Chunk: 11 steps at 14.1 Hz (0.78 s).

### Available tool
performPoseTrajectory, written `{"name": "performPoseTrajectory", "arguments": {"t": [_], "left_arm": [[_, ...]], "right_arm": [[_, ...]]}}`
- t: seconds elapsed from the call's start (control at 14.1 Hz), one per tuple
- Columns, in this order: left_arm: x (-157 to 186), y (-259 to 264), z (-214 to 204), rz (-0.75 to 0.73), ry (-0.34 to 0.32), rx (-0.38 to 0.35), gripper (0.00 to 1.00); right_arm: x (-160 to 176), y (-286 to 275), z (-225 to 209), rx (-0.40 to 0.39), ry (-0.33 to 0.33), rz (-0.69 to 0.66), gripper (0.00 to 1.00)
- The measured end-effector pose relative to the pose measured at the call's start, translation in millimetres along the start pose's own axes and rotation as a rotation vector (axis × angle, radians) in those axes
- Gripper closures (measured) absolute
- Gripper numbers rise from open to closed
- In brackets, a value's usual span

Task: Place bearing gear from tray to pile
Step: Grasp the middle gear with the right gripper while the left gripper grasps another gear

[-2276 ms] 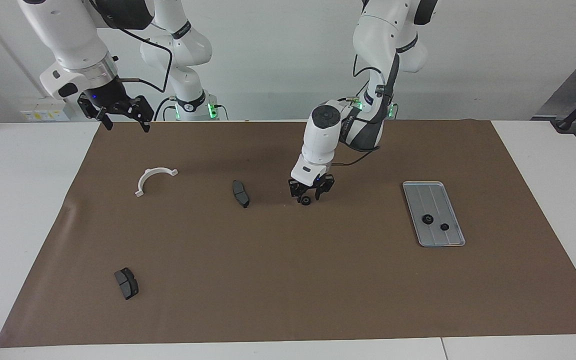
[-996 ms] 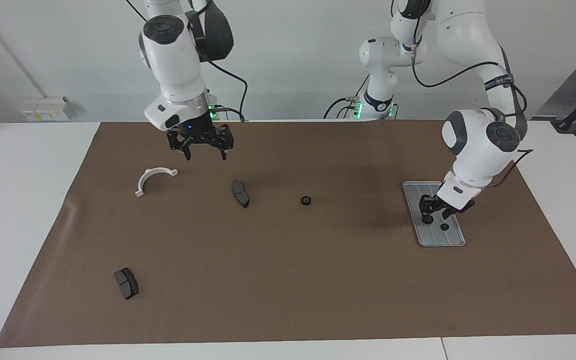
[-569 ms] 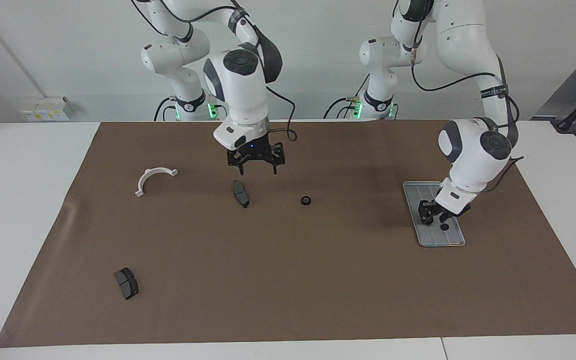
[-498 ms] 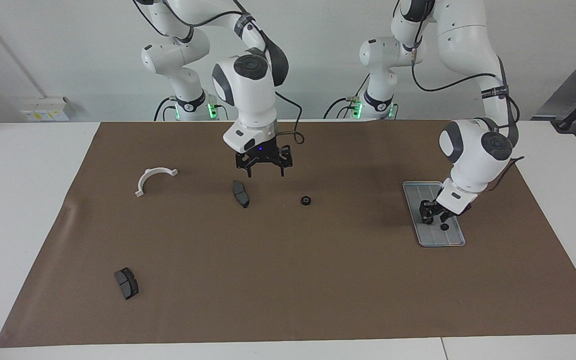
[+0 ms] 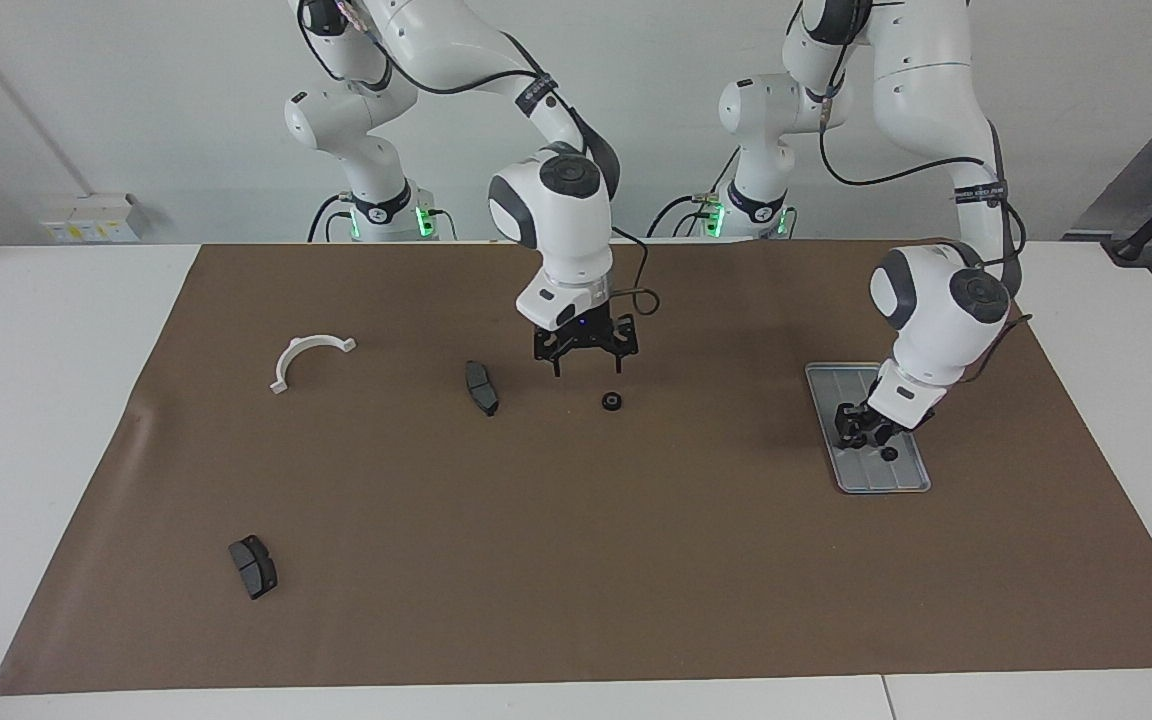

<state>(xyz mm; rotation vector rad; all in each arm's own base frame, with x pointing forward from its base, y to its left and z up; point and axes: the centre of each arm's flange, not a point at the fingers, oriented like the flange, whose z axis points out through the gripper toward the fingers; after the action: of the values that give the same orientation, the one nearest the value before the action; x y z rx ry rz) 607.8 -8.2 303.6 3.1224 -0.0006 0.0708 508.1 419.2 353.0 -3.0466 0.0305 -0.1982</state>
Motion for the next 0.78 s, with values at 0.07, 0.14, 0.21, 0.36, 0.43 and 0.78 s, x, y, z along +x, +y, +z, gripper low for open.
{"name": "performPoseTrajectory", "arguments": {"t": [0.07, 0.14, 0.21, 0.36, 0.43, 0.78], "left_arm": [[0, 1, 0, -0.004, 0.000, 0.000, 0.41], [0, 1, 0, -0.006, -0.001, 0.000, 0.41], [-1, 0, 1, -0.008, -0.002, 0.000, 0.41], [-1, 0, 1, -0.009, 0.000, 0.000, 0.44], [-1, 0, 1, -0.010, 0.001, 0.000, 0.44], [-1, 0, 1, -0.012, 0.009, 0.000, 0.60]], "right_arm": [[-5, -9, 12, -0.004, -0.004, -0.005, 0.00], [-8, -14, 21, -0.007, -0.006, -0.011, 0.00], [-7, -15, 28, -0.008, -0.005, -0.014, 0.00], [-4, -14, 37, -0.012, 0.008, -0.018, 0.00], [-3, -13, 40, -0.017, 0.014, -0.024, 0.00], [-6, -11, 56, -0.040, 0.014, -0.056, 0.00]]}}
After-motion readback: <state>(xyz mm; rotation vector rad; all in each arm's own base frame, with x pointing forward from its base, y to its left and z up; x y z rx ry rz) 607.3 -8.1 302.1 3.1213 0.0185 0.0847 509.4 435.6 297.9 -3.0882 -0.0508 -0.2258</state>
